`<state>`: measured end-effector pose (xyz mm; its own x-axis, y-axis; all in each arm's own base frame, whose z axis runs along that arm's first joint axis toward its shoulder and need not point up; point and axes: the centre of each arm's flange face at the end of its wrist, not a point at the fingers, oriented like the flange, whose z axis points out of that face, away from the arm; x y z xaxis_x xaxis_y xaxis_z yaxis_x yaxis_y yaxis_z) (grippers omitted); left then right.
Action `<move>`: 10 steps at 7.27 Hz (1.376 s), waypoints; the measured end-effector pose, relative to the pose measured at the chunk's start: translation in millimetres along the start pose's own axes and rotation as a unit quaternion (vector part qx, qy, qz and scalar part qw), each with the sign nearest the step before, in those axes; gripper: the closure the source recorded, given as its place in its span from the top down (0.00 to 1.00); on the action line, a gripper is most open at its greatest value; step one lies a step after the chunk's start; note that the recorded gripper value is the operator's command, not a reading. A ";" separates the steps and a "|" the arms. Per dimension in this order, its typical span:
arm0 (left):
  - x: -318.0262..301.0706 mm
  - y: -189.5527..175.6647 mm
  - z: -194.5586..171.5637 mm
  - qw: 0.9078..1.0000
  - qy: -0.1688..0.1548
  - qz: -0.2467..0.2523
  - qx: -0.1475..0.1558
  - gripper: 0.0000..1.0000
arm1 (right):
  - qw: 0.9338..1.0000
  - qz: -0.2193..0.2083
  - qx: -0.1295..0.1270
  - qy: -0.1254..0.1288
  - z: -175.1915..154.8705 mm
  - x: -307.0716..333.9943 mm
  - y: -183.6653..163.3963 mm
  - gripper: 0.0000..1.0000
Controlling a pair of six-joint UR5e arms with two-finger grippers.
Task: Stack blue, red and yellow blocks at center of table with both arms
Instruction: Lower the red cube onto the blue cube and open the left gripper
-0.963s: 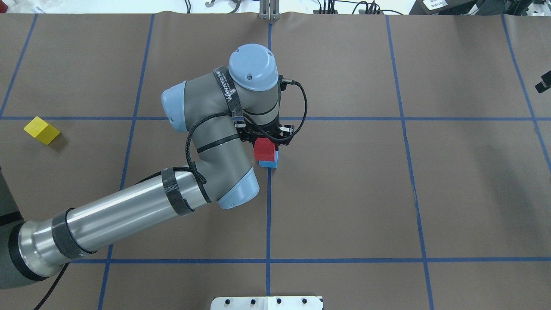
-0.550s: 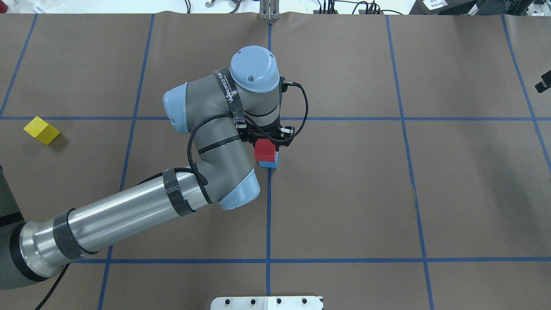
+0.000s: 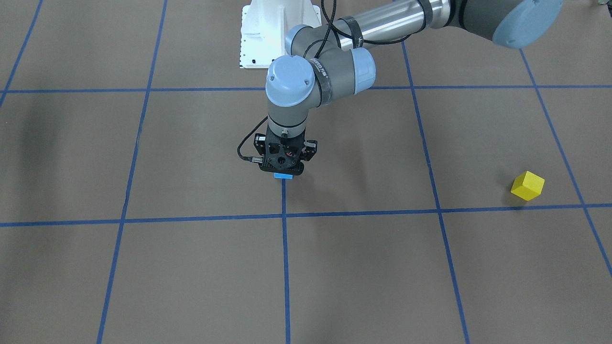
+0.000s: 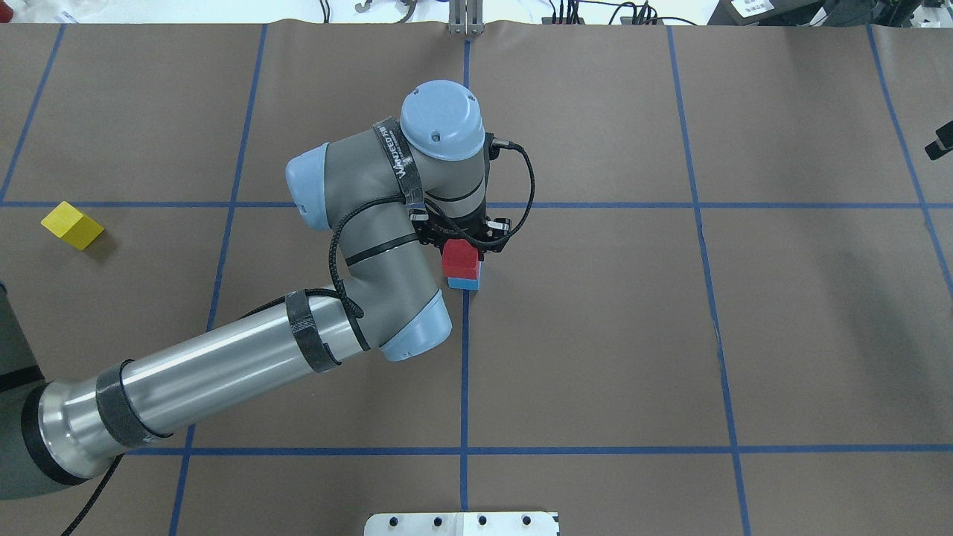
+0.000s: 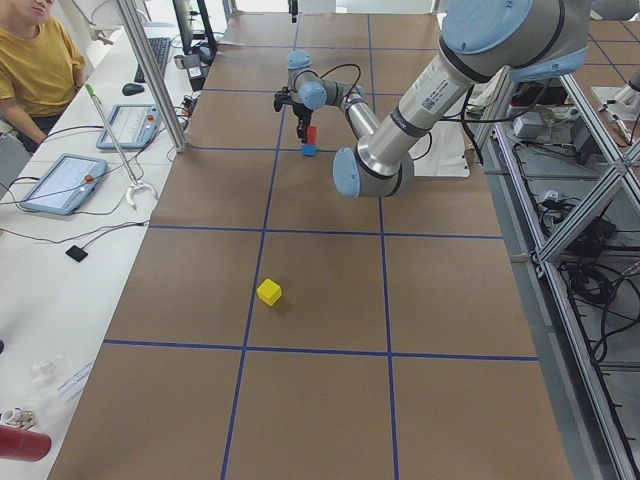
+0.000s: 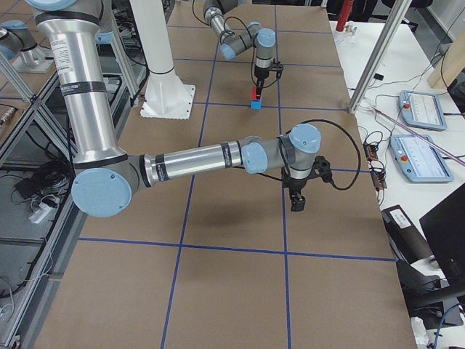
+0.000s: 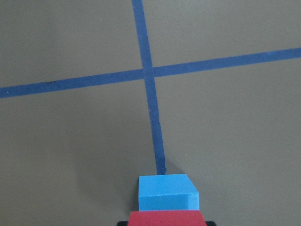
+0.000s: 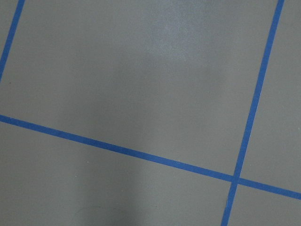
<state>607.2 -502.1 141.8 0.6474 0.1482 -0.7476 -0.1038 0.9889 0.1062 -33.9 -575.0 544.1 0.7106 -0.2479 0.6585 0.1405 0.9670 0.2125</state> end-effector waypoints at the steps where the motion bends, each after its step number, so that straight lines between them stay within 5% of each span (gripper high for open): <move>1: 0.1 -0.2 -0.1 1.000 0.000 0.000 0.001 0.29 | 1.000 0.000 0.000 0.000 -0.1 -0.1 -0.1 1.00; 10: 3.8 -4.7 5.4 1.000 -0.001 0.001 0.003 0.59 | 1.000 -0.001 0.001 0.000 -1.1 -1.1 -1.6 1.00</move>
<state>614.3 -506.1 142.1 0.6490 0.1493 -0.7460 -0.0995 0.9888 0.1114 -34.2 -576.2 542.2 0.7099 -0.2499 0.6585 0.1404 0.9664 0.2153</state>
